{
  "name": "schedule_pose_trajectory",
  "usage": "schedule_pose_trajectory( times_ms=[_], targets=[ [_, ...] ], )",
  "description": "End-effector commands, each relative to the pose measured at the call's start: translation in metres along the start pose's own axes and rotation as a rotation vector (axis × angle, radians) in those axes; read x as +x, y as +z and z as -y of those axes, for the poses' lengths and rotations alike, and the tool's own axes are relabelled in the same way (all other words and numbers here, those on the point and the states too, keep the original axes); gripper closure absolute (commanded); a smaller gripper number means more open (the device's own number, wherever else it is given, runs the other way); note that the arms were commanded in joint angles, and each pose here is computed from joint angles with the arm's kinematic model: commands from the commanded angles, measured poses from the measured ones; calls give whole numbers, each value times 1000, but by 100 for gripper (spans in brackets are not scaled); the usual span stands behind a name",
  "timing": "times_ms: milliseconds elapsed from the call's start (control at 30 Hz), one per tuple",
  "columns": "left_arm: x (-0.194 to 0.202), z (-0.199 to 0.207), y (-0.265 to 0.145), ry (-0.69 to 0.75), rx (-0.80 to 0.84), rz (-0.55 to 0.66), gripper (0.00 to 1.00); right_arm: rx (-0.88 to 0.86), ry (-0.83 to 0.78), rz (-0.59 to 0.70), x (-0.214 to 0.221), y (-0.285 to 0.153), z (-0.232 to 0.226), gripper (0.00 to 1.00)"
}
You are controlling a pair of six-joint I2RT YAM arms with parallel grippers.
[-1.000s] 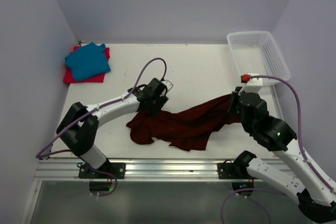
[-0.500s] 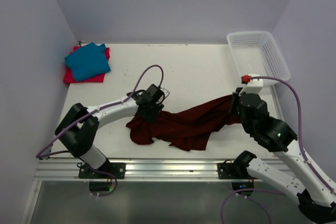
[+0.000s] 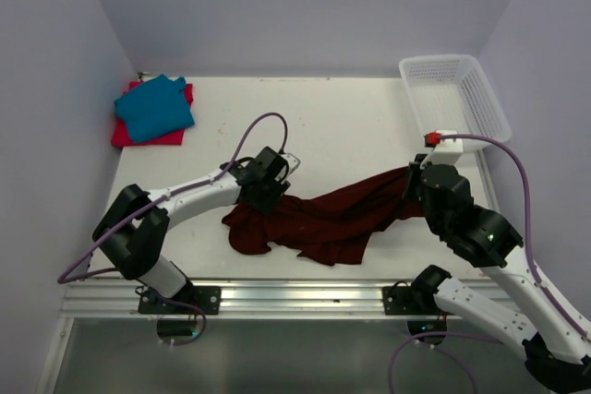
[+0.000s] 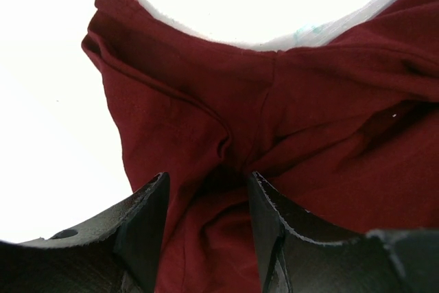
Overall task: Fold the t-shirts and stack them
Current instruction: Flatten out the tshirt
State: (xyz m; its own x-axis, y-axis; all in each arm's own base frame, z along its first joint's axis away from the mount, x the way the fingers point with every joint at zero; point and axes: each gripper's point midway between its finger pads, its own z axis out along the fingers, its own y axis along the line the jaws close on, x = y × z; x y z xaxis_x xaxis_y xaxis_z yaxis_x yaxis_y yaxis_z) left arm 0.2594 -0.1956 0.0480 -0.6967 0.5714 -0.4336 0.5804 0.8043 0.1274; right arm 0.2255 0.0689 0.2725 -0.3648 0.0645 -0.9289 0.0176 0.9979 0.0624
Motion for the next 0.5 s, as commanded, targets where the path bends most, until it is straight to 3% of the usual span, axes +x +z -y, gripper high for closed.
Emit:
schedule_pose_trajectory(
  times_ms=[0, 267, 467],
  targets=[
    [-29, 1, -3, 13, 18, 78, 47, 12, 14, 32, -8, 1, 1, 100],
    [-36, 2, 3, 20, 14, 83, 51, 16, 12, 36, -6, -1, 4, 100],
    [-35, 1, 7, 18, 10, 69, 64, 22, 11, 41, -6, -1, 6, 100]
  ],
)
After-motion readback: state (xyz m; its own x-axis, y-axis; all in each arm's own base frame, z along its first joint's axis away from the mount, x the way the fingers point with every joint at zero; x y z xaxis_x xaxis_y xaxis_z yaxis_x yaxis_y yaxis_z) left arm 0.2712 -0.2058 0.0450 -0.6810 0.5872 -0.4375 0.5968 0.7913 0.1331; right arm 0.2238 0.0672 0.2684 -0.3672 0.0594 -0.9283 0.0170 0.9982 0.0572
